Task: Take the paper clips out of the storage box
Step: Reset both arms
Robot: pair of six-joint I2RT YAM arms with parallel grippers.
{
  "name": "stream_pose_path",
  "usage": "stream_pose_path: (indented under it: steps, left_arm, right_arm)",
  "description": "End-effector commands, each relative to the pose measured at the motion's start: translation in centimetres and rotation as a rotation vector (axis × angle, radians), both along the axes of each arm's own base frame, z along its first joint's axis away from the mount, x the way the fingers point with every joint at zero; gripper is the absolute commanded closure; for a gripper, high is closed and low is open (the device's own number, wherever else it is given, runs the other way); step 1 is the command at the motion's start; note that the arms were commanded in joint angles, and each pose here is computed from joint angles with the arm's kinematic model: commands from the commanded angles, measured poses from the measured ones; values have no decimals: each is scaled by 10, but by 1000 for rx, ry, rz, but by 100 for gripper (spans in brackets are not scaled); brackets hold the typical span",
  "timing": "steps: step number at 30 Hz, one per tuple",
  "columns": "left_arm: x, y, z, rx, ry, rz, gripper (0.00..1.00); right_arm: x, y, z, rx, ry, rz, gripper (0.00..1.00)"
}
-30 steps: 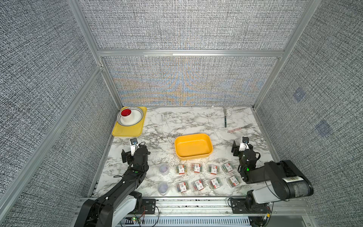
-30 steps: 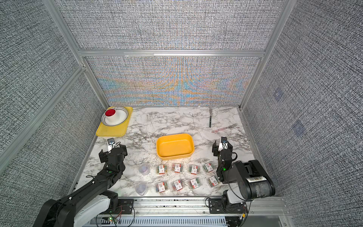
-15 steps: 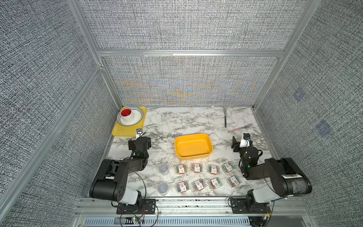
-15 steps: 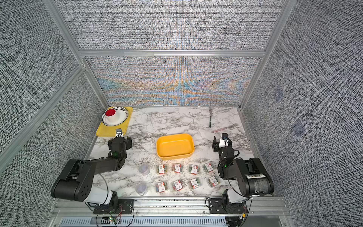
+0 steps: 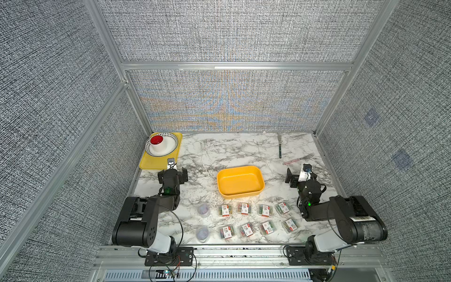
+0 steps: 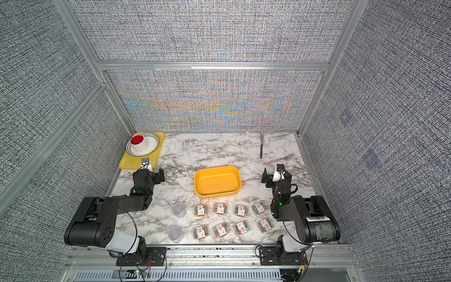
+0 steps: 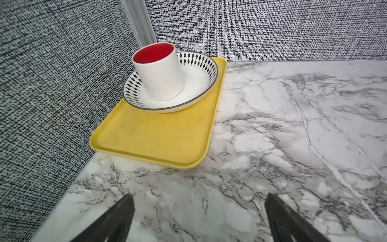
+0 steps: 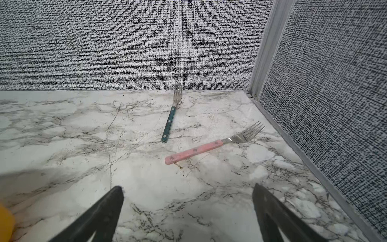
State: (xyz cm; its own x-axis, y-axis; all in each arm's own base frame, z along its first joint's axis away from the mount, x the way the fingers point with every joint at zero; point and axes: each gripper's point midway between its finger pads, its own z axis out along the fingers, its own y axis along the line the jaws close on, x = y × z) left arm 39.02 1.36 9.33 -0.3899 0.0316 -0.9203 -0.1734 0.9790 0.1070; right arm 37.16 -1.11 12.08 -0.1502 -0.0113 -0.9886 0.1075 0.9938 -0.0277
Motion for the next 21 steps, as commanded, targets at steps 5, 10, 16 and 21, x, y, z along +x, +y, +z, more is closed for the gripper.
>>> stream_pose_path:
  steps: [5,10,16,21]
  left_arm:
    - [3,-2,4,-5,-13,-14,0]
    - [3,-2,4,-5,-13,-14,0]
    - [3,-2,4,-4,-13,-15,0]
    - [3,-3,4,-5,-13,-15,0]
  right_arm:
    - [1,-1,3,6,-10,-8,1]
    - [1,-1,3,8,-10,-8,1]
    - [1,-1,3,8,-11,-7,1]
    - [1,-2,3,8,-11,-9,1]
